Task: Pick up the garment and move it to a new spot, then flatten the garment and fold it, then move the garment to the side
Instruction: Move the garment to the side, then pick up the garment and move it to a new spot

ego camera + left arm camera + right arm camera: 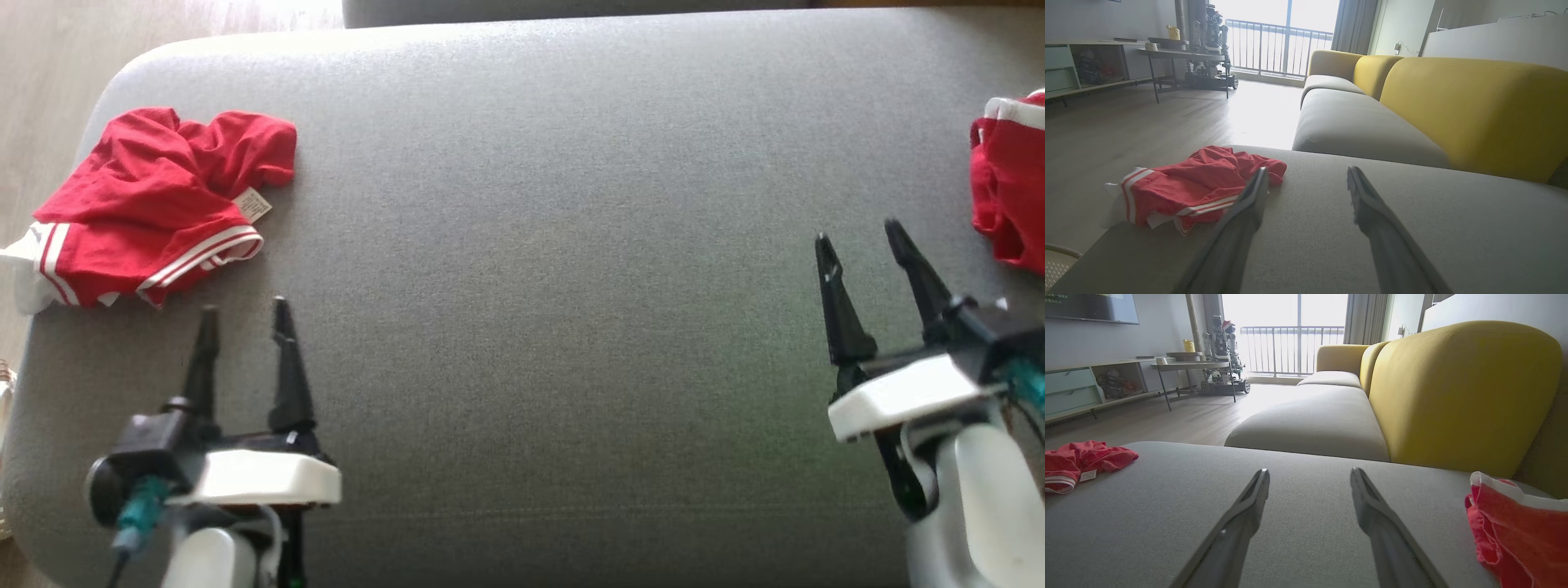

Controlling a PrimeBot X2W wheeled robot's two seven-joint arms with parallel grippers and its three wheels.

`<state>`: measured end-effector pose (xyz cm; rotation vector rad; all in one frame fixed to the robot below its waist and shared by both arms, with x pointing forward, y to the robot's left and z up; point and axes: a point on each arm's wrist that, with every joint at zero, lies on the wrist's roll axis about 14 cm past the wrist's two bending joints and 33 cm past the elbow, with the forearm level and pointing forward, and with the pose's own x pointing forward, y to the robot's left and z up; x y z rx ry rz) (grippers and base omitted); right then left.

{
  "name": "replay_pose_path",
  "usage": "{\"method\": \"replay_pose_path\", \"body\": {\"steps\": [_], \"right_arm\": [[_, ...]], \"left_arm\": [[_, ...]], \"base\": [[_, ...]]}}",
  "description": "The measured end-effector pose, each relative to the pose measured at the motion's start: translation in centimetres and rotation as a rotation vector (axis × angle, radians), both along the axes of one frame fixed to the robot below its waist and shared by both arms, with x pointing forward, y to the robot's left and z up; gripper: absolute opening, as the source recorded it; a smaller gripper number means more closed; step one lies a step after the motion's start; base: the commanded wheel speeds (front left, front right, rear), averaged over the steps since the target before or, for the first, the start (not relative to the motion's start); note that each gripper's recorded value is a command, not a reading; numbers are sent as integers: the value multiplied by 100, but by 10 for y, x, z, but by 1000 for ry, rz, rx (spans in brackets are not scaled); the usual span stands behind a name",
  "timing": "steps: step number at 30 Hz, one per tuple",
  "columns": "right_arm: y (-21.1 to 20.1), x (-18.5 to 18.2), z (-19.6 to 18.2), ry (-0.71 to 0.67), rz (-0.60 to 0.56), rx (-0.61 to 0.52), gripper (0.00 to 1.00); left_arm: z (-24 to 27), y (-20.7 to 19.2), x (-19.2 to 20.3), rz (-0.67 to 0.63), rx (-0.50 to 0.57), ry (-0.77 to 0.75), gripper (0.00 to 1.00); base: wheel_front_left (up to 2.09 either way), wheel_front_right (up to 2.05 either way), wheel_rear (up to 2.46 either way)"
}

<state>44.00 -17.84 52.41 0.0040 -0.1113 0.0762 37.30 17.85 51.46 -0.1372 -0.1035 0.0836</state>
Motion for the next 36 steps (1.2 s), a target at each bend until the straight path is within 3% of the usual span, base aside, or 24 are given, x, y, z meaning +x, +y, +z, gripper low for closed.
{"method": "replay_pose_path", "body": {"steps": [36], "right_arm": [[-18,-12,-9,21,-57,5,100]], "left_arm": [[-25,-14,-1,-33,12,78,100]], "base": [[0,0,0]]}}
